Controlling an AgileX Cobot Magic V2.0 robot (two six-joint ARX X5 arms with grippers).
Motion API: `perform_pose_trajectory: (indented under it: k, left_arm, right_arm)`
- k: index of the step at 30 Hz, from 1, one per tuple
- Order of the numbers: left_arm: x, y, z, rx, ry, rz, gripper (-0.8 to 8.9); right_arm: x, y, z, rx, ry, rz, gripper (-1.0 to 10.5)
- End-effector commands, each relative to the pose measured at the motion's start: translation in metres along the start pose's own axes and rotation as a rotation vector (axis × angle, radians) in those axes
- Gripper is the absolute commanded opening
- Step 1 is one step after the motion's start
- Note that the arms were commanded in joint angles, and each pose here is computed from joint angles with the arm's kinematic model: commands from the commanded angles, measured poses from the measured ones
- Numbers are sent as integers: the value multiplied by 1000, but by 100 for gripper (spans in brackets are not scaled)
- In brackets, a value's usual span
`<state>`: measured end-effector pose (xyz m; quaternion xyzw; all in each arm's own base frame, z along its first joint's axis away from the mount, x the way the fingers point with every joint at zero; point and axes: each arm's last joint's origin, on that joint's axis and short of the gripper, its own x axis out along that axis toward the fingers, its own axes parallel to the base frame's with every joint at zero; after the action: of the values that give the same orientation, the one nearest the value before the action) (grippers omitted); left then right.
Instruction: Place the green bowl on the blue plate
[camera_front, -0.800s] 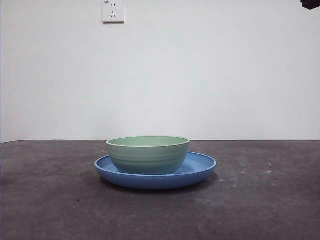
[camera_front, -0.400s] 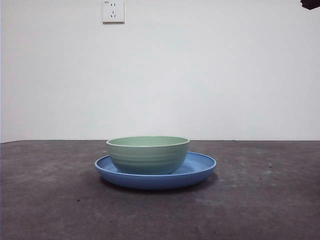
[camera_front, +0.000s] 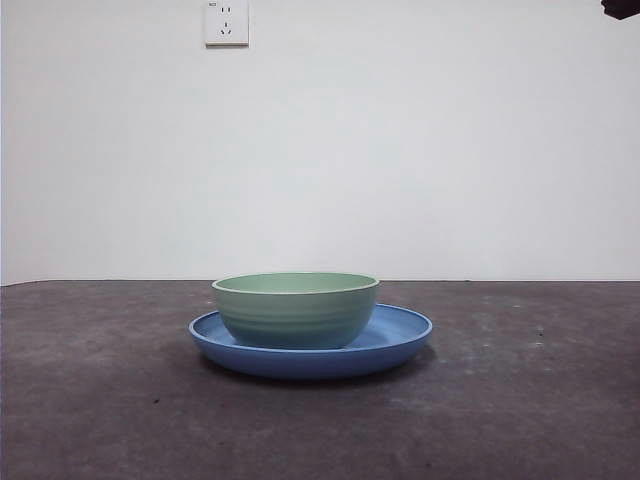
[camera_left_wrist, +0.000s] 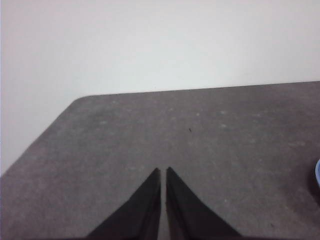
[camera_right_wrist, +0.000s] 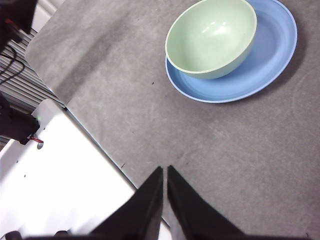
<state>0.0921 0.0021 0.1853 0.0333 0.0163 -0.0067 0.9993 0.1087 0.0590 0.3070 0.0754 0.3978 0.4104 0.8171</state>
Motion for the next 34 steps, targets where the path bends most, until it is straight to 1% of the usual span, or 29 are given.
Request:
perform_pose_trajectory:
  k: [1,7,9,14,34]
  left_arm:
    - [1,0,-7,-10,5,5,19]
    - [4,-1,-23,-13,54,2,19]
    - [5,-1,-28,-29,68,2,19]
    - [5,-2,-36,-43,146,-3,19]
    - [5,-2,-36,-42,145,-4,19]
  right_arm:
    - [-2,3,5,-26,-15,8,11]
    - [-2,3,5,-27,-15,8,11]
    - [-2,3,5,-27,-15,8,11]
    - [-2,3,5,-27,-15,8,11]
    - [-2,3,5,-27,-15,8,11]
